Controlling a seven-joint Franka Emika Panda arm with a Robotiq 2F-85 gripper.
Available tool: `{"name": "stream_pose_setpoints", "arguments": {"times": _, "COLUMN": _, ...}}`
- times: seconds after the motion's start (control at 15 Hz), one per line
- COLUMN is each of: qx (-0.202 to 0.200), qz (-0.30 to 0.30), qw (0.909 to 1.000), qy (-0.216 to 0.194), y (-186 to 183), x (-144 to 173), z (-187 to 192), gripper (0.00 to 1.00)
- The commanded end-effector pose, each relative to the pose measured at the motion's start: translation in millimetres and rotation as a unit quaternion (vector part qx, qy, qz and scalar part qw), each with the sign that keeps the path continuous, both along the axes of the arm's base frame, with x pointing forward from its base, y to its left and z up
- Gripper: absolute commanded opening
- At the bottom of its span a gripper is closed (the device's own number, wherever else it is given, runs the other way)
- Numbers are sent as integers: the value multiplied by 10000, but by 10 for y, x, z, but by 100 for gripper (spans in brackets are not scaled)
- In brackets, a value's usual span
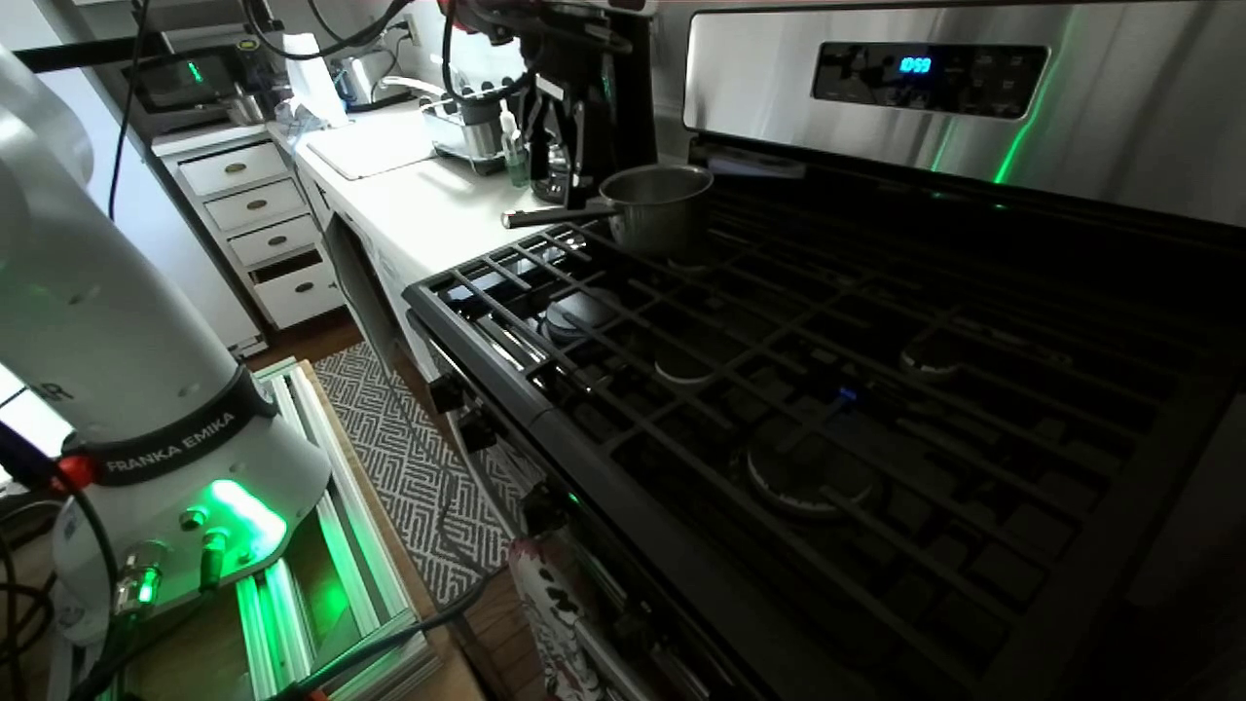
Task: Move the pot to the center of the stove
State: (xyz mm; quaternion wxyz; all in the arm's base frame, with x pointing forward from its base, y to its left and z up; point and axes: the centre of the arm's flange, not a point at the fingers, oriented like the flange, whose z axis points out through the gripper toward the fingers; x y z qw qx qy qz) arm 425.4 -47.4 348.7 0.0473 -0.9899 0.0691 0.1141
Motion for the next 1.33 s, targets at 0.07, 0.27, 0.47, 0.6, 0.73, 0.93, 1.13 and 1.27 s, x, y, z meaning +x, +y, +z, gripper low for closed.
{"name": "stream_pose_setpoints", "arguments": {"times": 0.07, "qx": 2, "qz": -22, "qw": 10000, "qy": 0, "y": -20, "x": -2, "z": 0, "gripper": 100}}
{"name": "stream_pose_setpoints", "arguments": {"times": 0.27, "qx": -37, "qz": 61, "qw": 9999, "qy": 137, "y": 133, "x": 64, "z": -107, "gripper": 100}}
{"name": "stream_pose_setpoints", "arguments": {"times": 0.47, "qx": -13, "qz": 170, "qw": 9996, "qy": 240, "y": 283, "x": 130, "z": -214, "gripper": 100}}
{"name": "stream_pose_setpoints", "arguments": {"times": 0.6, "qx": -25, "qz": 214, "qw": 9992, "qy": 327, "y": 370, "x": 168, "z": -291, "gripper": 100}}
{"name": "stream_pose_setpoints", "arguments": {"times": 0.73, "qx": 6, "qz": 219, "qw": 9990, "qy": 389, "y": 441, "x": 208, "z": -351, "gripper": 100}}
{"name": "stream_pose_setpoints", "arguments": {"times": 0.93, "qx": 20, "qz": 117, "qw": 9987, "qy": 495, "y": 528, "x": 282, "z": -433, "gripper": 100}}
{"name": "stream_pose_setpoints", "arguments": {"times": 1.13, "qx": 65, "qz": -42, "qw": 9986, "qy": 523, "y": 581, "x": 373, "z": -498, "gripper": 100}}
{"name": "stream_pose_setpoints", "arguments": {"times": 1.27, "qx": 114, "qz": -117, "qw": 9987, "qy": 480, "y": 581, "x": 479, "z": -539, "gripper": 100}}
